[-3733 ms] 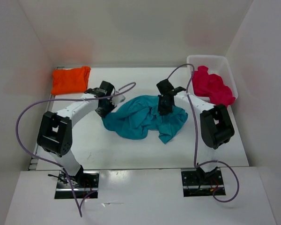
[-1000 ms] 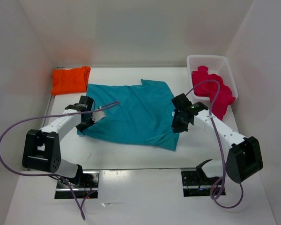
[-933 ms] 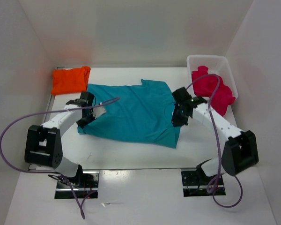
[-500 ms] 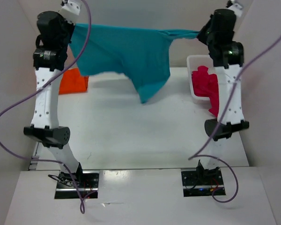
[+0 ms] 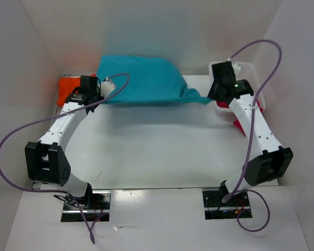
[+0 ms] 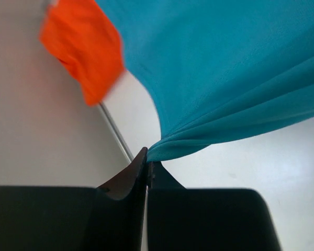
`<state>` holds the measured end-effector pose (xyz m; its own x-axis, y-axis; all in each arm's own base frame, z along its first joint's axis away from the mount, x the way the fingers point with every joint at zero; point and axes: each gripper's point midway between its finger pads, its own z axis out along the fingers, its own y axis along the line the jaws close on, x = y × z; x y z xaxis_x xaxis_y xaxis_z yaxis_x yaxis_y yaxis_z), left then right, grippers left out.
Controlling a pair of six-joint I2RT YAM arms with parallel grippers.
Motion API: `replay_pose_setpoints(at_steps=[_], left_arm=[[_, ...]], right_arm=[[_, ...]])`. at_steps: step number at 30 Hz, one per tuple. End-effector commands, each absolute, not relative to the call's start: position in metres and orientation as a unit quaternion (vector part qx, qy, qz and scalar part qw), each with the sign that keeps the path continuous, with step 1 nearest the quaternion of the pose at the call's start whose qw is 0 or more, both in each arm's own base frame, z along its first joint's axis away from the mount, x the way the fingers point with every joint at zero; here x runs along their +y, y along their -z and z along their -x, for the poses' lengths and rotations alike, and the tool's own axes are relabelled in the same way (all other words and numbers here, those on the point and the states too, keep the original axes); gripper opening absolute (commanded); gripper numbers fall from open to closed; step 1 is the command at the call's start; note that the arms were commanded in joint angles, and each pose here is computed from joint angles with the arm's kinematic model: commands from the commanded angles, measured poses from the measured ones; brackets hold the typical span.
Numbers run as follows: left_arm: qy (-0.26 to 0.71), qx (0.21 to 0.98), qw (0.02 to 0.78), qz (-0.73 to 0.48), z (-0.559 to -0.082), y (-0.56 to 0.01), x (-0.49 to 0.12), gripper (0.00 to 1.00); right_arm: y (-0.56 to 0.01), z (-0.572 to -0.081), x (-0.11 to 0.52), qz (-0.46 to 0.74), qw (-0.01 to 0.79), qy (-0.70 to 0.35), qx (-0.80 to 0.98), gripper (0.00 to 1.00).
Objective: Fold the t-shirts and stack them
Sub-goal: Flatten out the tshirt, then fold the flattened tshirt in 1/3 of the way
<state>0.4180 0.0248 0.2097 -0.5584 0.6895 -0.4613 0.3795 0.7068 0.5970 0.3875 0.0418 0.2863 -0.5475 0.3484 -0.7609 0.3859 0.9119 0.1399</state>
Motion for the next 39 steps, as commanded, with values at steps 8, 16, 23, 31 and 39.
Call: replay_pose_setpoints(at_steps=[8,16,23,31,39], left_arm=[[-0.222,0.887,0.169,-0.368,-0.307,-0.102,0.053,0.0],[-0.174,0.912,0.094,-0.359,-0.256,-0.063,0.049,0.0],[-0.192,0.917,0.091,-0.337,-0.252,-0.064,0.056,0.0],[-0.23,0.913,0.1,-0.321,-0.278,-0.069,0.066,0.0],[-0.236,0.922,0.125,-0.28,-0.291,-0.074,0.067,0.0]], right_arm=[[-0.155,-0.256,0.107,-0.211,0.268,-0.082,0.937,0.0],[-0.112,-0.23,0.133,-0.186,0.202,-0.087,0.958,0.0],[-0.1,-0.249,0.133,-0.154,0.197,-0.052,0.967,0.0],[-0.107,-0.31,0.134,-0.097,0.248,-0.001,0.964,0.0],[-0.119,-0.366,0.126,-0.082,0.298,0.001,0.951,0.0]])
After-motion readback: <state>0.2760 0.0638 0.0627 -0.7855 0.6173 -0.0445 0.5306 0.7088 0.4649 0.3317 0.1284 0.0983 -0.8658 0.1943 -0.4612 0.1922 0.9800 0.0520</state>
